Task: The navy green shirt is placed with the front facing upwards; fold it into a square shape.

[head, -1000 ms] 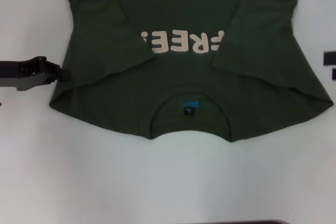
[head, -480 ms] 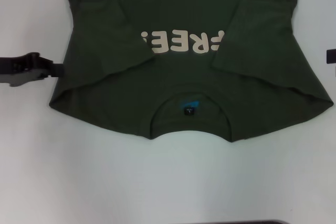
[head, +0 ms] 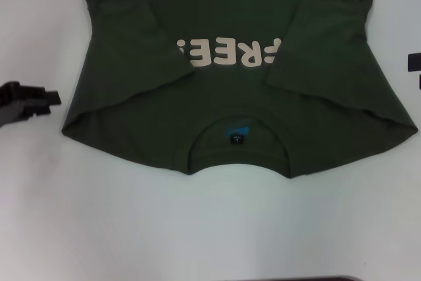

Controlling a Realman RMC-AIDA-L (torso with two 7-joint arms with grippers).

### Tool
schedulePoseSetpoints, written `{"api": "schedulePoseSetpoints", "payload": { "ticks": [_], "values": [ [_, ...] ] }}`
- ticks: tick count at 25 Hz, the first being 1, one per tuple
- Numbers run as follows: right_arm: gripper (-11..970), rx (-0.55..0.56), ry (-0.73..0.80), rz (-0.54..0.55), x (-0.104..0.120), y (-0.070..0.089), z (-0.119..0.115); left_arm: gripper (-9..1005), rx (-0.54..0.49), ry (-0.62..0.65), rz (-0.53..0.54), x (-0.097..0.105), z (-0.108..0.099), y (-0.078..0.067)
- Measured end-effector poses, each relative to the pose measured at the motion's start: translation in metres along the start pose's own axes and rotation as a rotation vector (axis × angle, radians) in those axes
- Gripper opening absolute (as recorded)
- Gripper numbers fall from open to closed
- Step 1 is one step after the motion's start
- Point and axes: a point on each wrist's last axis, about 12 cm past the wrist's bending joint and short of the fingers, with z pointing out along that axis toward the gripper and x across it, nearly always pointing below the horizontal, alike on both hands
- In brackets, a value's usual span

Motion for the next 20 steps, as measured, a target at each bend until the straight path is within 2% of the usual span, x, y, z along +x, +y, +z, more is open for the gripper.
{"api": "schedulePoseSetpoints", "payload": {
  "ticks": [4, 10, 15, 20],
  "values": [
    [928, -0.011, 0.000, -0.011, -0.003, 0.003, 0.001, 319, -0.031, 0.054, -0.053, 0.003, 0.002, 0.003],
    [928, -0.024, -0.010, -0.019, -0.005, 0.005, 0.001, 446, -0.019, 0.072, -0.087, 0.006, 0.003, 0.002],
    [928, -0.034, -0.023, -0.027, -0.007, 0.007, 0.000, 691, -0.008, 0.079, -0.108, 0.008, 0.007, 0.002],
    [928, -0.037, -0.026, -0.029, -0.007, 0.007, 0.000, 874, 0.002, 0.089, -0.117, 0.007, 0.013, 0.000]
  ]
}}
